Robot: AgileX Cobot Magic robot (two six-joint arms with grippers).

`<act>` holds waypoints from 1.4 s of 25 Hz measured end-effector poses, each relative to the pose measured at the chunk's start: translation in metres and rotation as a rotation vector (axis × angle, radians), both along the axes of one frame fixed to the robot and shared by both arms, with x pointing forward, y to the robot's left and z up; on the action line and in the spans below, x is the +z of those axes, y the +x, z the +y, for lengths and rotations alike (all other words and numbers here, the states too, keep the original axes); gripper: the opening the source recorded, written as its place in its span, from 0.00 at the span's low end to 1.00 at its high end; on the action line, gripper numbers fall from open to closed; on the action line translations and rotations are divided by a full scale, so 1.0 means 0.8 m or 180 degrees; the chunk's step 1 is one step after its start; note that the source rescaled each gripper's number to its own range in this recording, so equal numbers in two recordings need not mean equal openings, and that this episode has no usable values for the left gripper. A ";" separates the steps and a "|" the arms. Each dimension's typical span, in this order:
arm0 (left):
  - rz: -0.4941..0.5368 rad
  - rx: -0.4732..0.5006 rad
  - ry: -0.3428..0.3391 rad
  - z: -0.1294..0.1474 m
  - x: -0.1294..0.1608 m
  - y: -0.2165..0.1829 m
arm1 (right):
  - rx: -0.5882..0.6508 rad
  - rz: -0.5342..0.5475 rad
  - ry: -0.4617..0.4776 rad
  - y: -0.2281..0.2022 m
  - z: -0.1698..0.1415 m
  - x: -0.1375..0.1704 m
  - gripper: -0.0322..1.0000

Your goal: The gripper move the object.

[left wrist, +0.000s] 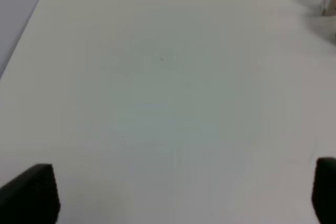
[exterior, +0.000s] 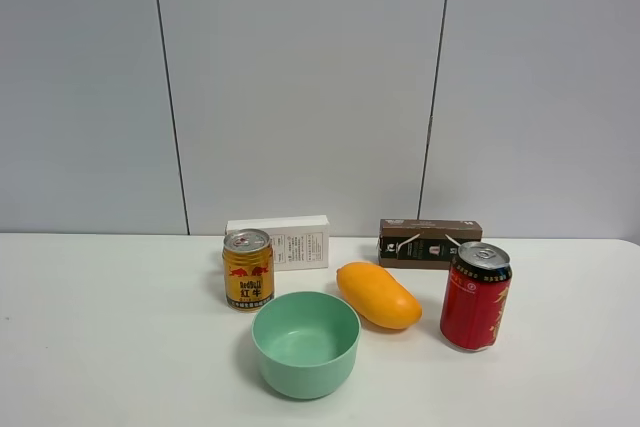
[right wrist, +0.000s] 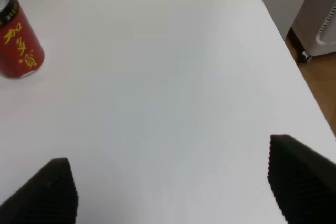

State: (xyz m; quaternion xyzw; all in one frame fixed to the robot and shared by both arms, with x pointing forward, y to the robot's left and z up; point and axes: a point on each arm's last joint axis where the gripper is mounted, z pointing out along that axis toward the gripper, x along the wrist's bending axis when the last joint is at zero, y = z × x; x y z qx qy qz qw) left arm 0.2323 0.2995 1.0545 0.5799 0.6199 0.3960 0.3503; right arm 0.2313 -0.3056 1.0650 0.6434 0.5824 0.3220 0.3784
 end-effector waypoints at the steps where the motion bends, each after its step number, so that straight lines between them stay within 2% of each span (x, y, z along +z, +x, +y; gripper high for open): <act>1: 0.0000 0.0000 0.0000 0.000 0.000 0.000 | 0.0005 -0.0033 0.0011 -0.006 0.001 -0.006 0.32; 14: 0.0000 0.0000 0.0000 0.000 0.000 0.000 | 0.0147 -0.0209 0.0182 0.003 0.008 -0.016 0.33; 17: 0.0000 0.0000 0.0000 0.000 0.000 0.000 | 0.0150 -0.0217 0.0187 0.003 0.008 -0.016 0.52; 19: 0.0000 0.0000 0.0000 0.000 0.000 0.000 | 0.0152 -0.0217 0.0190 0.003 0.008 -0.016 0.72; 22: 0.0000 0.0000 0.0000 0.000 0.000 0.000 | 0.0157 -0.0217 0.0190 0.003 0.008 -0.016 0.82; 35: 0.0000 0.0000 0.0000 0.000 0.000 0.000 | 0.0401 -0.0210 0.0193 0.003 0.008 -0.016 0.84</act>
